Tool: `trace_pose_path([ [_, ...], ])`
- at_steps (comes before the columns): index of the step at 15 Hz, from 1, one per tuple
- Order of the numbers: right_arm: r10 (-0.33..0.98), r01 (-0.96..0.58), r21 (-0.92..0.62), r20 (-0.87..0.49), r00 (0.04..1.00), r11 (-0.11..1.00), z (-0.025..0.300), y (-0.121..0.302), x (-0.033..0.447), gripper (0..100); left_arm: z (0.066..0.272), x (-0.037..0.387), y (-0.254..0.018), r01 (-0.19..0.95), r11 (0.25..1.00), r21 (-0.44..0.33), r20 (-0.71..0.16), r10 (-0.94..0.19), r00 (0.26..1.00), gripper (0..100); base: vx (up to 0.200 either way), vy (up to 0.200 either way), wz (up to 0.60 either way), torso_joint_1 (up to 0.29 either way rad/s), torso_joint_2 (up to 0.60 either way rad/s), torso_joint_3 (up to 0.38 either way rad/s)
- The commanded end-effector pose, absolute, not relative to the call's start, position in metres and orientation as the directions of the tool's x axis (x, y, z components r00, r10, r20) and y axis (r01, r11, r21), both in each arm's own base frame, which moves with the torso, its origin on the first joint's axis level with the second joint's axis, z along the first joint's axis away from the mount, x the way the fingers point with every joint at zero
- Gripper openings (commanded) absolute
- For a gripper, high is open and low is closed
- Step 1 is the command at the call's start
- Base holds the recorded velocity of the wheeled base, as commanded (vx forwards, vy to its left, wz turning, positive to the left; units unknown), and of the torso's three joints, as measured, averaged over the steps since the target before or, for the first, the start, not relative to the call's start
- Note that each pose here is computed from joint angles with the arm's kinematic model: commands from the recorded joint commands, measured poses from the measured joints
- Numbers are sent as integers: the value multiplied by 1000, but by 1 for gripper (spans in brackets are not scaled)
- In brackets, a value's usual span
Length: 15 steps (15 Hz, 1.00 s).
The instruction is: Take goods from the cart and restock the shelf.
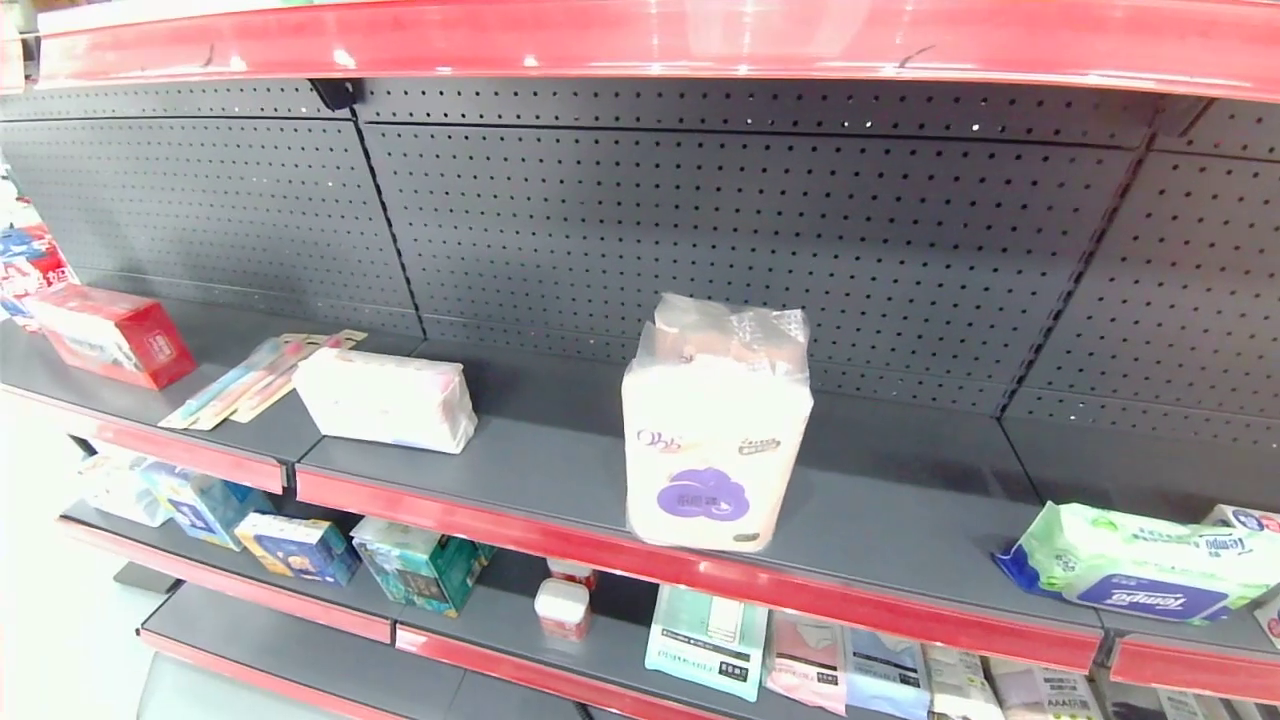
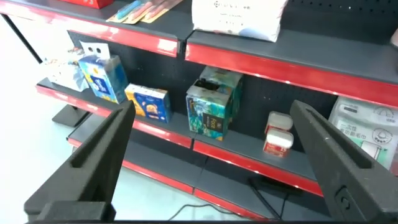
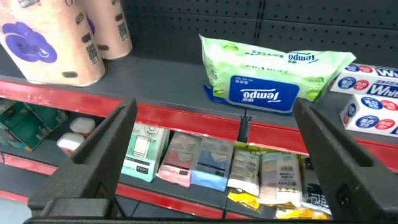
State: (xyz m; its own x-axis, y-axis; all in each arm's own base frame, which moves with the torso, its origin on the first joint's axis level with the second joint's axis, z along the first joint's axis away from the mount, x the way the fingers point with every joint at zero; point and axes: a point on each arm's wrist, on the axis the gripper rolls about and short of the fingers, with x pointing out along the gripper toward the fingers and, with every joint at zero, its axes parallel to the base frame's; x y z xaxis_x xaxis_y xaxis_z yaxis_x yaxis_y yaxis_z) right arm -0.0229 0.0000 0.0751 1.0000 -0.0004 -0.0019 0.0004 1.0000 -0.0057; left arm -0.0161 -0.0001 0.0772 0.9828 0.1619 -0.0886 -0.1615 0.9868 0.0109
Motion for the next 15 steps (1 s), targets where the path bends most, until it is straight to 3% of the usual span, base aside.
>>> trace_pose_path([
  [1, 32, -32, -9, -3, 999, 999, 75, 1, -23, 100, 77, -16, 0, -163, 987, 11, -92, 163, 982, 100, 0, 0, 0, 0, 0, 0],
  [2, 66, -67, -35, -21, 998, 997, 76, 1, -22, 100, 77, -16, 0, -163, 987, 11, -92, 163, 982, 100, 0, 0, 0, 0, 0, 0],
  [3, 182, -182, -78, -11, 983, 980, 102, 3, -22, 100, 77, -16, 0, -163, 987, 11, -92, 163, 982, 100, 0, 0, 0, 0, 0, 0],
  [4, 244, -247, -51, -57, 968, 968, 164, 4, -3, 100, 77, -16, 0, -163, 987, 11, -92, 163, 982, 100, 0, 0, 0, 0, 0, 0],
  [6, 260, -251, 82, -135, 956, 965, 241, 8, 63, 100, 77, -16, 0, -163, 987, 11, -92, 163, 982, 100, 0, 0, 0, 0, 0, 0],
  [8, 300, -274, 127, -311, 902, 953, 228, 12, 117, 100, 77, -16, 0, -163, 987, 11, -92, 163, 982, 100, 0, 0, 0, 0, 0, 0],
  [10, 434, -400, 169, -343, 833, 901, 216, 21, 147, 100, 77, -16, 0, -163, 987, 11, -92, 163, 982, 100, 0, 0, 0, 0, 0, 0],
  [15, 502, -503, 103, -378, 778, 858, 190, 26, 123, 100, 77, -16, 0, -161, 987, 11, -92, 161, 983, 100, 0, 0, 0, 0, 0, 0],
])
